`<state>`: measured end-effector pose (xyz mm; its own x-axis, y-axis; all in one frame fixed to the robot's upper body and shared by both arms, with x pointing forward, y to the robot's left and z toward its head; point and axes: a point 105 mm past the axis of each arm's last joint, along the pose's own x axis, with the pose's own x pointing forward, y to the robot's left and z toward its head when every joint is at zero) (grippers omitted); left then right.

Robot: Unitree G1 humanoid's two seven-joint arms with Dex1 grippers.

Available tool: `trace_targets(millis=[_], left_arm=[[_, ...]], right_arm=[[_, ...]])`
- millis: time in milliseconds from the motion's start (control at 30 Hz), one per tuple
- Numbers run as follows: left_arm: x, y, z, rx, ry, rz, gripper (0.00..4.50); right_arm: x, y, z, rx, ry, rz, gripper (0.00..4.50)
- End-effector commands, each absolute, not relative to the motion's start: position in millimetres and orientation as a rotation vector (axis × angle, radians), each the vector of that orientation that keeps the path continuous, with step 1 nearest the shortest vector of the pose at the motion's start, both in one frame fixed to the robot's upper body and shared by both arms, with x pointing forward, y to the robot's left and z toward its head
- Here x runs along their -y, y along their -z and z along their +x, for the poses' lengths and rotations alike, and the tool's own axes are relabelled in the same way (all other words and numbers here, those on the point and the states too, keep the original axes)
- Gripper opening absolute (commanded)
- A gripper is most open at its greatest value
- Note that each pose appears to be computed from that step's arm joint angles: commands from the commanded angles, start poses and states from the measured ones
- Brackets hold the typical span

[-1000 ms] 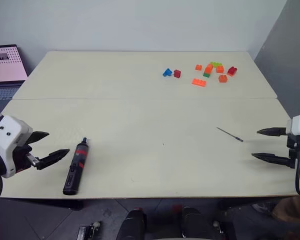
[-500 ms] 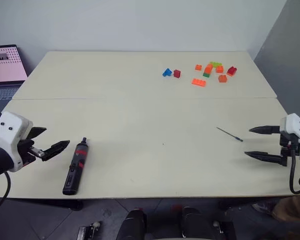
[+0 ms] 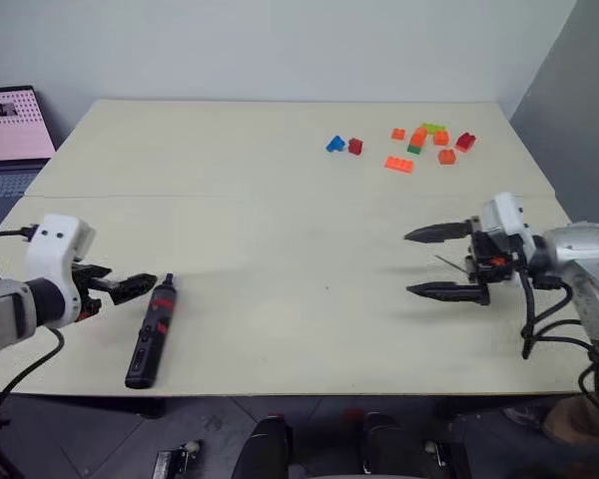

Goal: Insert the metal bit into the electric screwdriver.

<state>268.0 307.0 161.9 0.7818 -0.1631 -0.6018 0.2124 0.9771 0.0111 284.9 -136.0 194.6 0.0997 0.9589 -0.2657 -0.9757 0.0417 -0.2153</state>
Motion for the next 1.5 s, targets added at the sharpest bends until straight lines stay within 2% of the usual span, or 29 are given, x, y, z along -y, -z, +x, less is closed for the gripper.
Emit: trace_targets(millis=[33, 433, 667, 900, 1500], left_arm=[[-310.2, -173.4, 271.9, -0.651, 0.185, 0.128, 4.5], [-309.8, -157.1, 283.4, -0.8, 0.118, 0.144, 4.5], [-298.5, -151.4, 287.7, -0.86, 0.149, 0.119, 4.5], [-295.2, -140.1, 282.0, -0.935, 0.144, 0.104, 4.5], [-286.6, -122.5, 298.7, -0.938, 0.096, 0.051, 4.5]], right_arm=[[122.1, -201.8, 284.9, -0.004, -1.559, -0.412, 4.46], [87.0, -217.7, 274.1, 0.087, -1.727, -0.351, 4.46], [82.0, -220.1, 270.2, 0.1, -1.751, -0.335, 4.46], [79.7, -219.6, 269.1, 0.104, -1.753, -0.345, 4.46], [78.6, -216.9, 263.1, 0.094, -1.759, -0.355, 4.46]])
